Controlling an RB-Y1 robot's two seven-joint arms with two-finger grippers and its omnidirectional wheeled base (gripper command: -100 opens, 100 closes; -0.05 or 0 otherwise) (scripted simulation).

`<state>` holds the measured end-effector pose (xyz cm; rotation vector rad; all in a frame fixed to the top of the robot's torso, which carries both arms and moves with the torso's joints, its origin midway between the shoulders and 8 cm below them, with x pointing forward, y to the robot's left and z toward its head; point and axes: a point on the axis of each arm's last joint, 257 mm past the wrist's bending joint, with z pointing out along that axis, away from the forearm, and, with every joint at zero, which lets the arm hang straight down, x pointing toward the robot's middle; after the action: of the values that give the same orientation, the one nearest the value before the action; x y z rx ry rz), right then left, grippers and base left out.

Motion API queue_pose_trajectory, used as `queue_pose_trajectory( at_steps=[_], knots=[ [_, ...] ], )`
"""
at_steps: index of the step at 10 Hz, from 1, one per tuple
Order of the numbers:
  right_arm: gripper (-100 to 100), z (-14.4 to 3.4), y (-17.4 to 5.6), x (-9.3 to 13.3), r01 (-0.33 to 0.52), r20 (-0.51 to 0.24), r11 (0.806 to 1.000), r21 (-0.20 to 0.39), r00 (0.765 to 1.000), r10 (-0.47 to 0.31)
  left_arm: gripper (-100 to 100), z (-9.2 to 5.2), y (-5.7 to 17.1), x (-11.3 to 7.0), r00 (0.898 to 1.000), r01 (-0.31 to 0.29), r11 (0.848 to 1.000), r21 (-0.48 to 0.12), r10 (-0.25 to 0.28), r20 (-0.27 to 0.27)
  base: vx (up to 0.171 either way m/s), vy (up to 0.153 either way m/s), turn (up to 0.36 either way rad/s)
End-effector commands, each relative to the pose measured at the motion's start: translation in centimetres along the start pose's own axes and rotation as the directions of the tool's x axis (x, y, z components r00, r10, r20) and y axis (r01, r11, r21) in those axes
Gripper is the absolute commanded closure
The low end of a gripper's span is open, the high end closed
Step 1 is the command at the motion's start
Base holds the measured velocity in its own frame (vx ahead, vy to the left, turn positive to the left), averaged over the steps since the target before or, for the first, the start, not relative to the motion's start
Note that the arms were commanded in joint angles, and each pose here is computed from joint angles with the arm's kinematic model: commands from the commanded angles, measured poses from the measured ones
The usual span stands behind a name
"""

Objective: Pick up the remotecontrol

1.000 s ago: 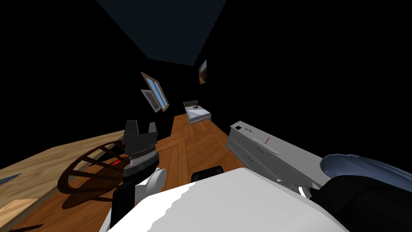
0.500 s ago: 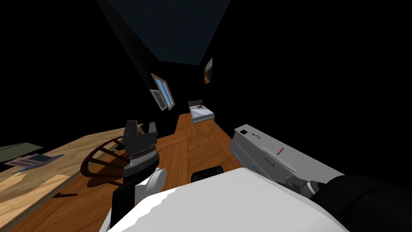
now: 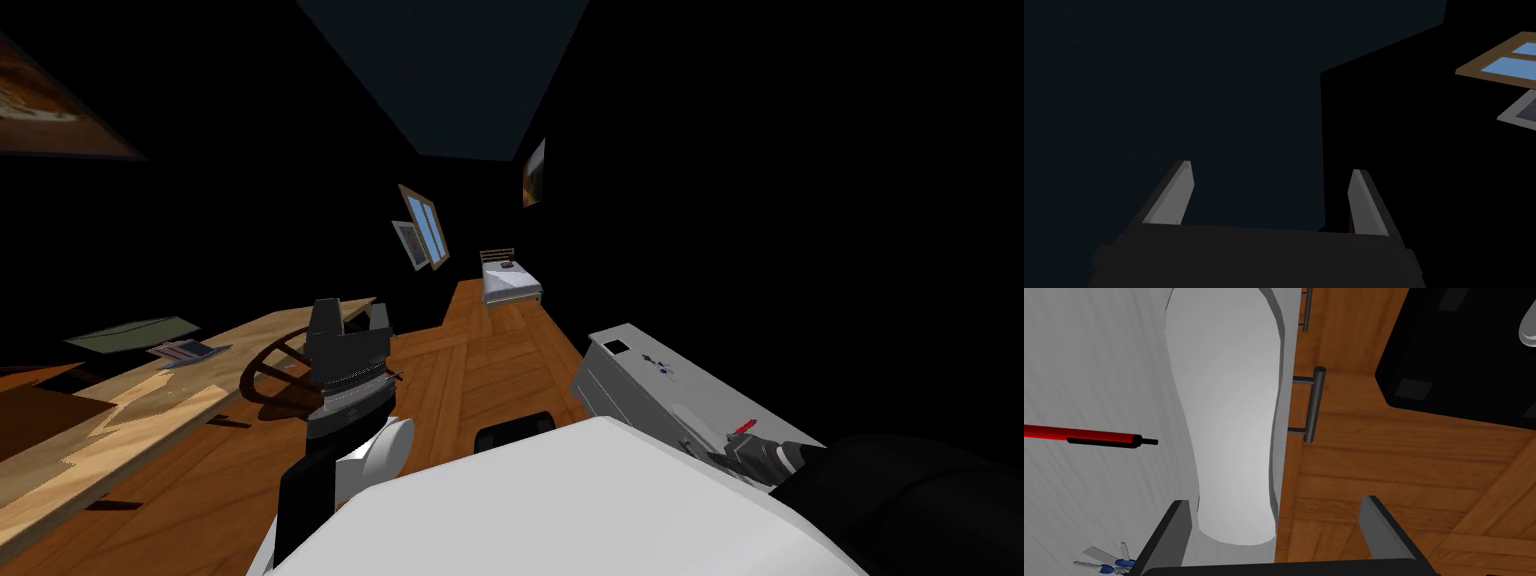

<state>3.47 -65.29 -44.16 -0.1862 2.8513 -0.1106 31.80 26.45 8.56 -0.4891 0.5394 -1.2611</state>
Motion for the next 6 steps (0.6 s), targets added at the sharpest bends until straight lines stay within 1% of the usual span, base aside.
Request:
queue_pose_trajectory(
  at_steps=[1, 2, 3, 4, 6],
  knots=[
    [-100, 0.4, 0.8, 0.9, 0.006, -0.017, 1.0, -0.014, 1.0, -0.007, 0, 0.0, 0.0, 0.0, 1.0, 0.0, 1.0, 0.0, 0.0, 0.0, 0.02, -0.196, 0.159],
    [-100, 0.2, 0.6, 0.5, 0.005, -0.01, 1.0, -0.008, 1.0, -0.005, 0, 0.0, 0.0, 0.0, 1.0, 0.0, 1.0, 0.0, 0.0, 0.0, 0.008, -0.086, 0.039],
    [0, 0.2, 0.7, 0.6, 0.005, -0.011, 1.0, -0.008, 1.0, -0.005, 0, 0.0, 0.0, 0.0, 1.0, 0.0, 1.0, 0.0, 0.0, 0.0, 0.003, -0.018, -0.001],
    [-100, 0.8, 0.7, 1.1, -0.023, -0.011, 1.0, 0.001, 1.0, 0.023, 0, 0.0, 0.0, 0.0, 1.0, 0.0, 1.0, 0.0, 0.0, 0.0, -0.045, -0.012, 0.193],
    [-100, 1.5, 0.9, 1.9, -0.06, -0.012, 0.998, 0.012, 0.998, 0.06, 0, 0.0, 0.0, 0.0, 1.0, 0.0, 1.0, 0.0, 0.0, 0.0, -0.094, -0.017, 0.238]
  ],
)
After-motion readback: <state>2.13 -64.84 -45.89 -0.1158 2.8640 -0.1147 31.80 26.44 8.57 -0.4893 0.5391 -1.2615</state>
